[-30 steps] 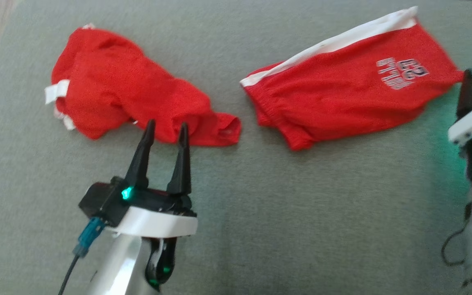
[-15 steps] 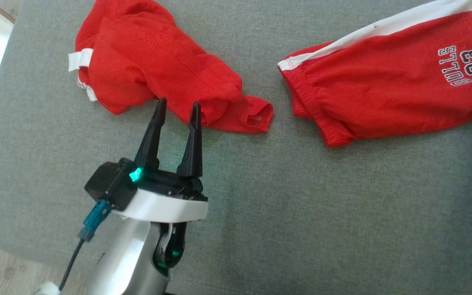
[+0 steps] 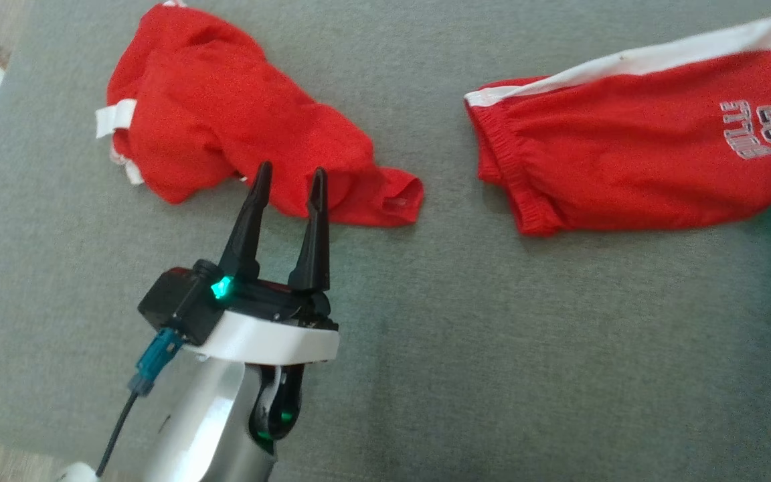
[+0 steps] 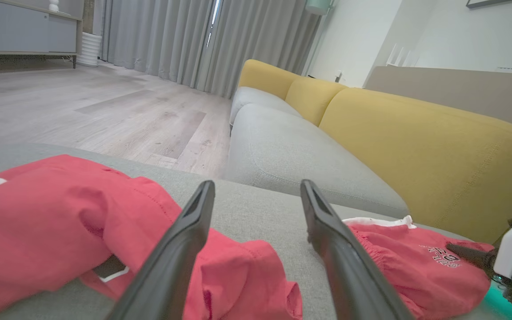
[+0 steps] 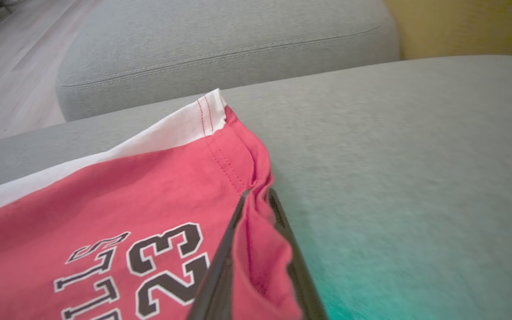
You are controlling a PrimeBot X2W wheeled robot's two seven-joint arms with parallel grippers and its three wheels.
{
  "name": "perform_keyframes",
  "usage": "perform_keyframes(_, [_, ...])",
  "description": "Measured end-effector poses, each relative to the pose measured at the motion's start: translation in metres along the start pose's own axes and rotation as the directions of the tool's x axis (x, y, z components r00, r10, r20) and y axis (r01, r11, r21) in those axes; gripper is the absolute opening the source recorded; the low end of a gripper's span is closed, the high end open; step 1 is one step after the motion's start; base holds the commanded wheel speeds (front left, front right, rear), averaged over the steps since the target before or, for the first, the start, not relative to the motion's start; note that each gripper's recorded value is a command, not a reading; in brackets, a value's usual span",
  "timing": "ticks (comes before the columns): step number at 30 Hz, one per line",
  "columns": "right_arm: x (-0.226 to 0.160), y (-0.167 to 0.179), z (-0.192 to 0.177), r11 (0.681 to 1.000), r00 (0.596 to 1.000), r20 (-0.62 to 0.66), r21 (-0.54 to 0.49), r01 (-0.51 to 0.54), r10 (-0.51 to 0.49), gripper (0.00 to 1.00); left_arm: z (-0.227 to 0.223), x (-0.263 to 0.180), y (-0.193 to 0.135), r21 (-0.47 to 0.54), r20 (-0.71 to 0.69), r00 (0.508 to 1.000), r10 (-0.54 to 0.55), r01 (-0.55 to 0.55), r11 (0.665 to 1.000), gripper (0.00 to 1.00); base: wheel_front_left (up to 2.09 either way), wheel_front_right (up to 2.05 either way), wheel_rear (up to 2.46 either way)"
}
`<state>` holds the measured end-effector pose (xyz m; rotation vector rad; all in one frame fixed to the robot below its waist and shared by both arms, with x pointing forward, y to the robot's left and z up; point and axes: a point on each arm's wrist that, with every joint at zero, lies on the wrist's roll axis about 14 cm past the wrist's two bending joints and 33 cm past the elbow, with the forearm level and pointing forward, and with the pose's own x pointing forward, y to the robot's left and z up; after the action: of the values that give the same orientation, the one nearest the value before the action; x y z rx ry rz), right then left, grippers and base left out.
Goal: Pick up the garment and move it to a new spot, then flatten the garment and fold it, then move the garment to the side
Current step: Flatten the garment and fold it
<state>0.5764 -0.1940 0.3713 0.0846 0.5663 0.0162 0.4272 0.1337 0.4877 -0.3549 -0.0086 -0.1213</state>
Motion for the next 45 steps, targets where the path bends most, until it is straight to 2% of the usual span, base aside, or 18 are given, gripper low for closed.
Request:
perform_keyframes(8, [-0.042,-0.050,-0.001,0.989,0.992,0.082,0.119,0.090,-0.100,0.00,0.004,0.000,-0.022,-0.002,0.017,0.998,-0.064,0.064,0.998,1.00,0.00,0.00,0.00])
perform_keyframes(14, [-0.076,-0.065,-0.009,0.968,0.980,0.134,0.223,0.113,-0.146,0.00,0.009,-0.002,-0.043,-0.005,0.031,0.991,-0.129,0.129,0.992,1.00,0.00,0.00,0.00])
perform_keyframes(20, [-0.110,-0.084,-0.030,0.946,0.967,0.147,0.281,0.161,-0.208,0.00,0.012,-0.005,-0.060,-0.006,0.042,0.984,-0.175,0.175,0.984,1.00,0.00,0.00,0.00])
perform_keyframes(25, [-0.116,-0.083,-0.027,0.944,0.963,0.162,0.286,0.163,-0.215,0.00,0.009,-0.005,-0.064,-0.011,0.035,0.981,-0.188,0.189,0.982,1.00,0.00,0.00,0.00])
perform_keyframes(30, [-0.115,-0.074,-0.017,0.957,0.962,0.189,0.251,0.146,-0.197,0.00,0.012,-0.007,-0.064,-0.002,0.041,0.981,-0.191,0.191,0.982,1.00,0.00,0.00,0.00])
perform_keyframes(34, [-0.113,-0.053,0.002,0.970,0.960,0.236,0.223,0.097,-0.150,0.00,0.019,-0.011,-0.062,0.005,0.058,0.982,-0.182,0.182,0.983,1.00,0.00,0.00,0.00])
perform_keyframes(39, [-0.111,0.007,0.035,0.987,0.946,0.324,0.157,-0.045,-0.009,0.00,0.026,-0.021,-0.056,0.011,0.074,0.984,-0.161,0.160,0.987,1.00,0.00,0.00,0.00])
perform_keyframes(45, [-0.114,0.089,0.048,0.970,0.914,0.353,0.062,-0.236,0.200,0.00,0.034,-0.036,-0.044,0.015,0.095,0.989,-0.114,0.113,0.994,1.00,0.00,0.00,0.00])
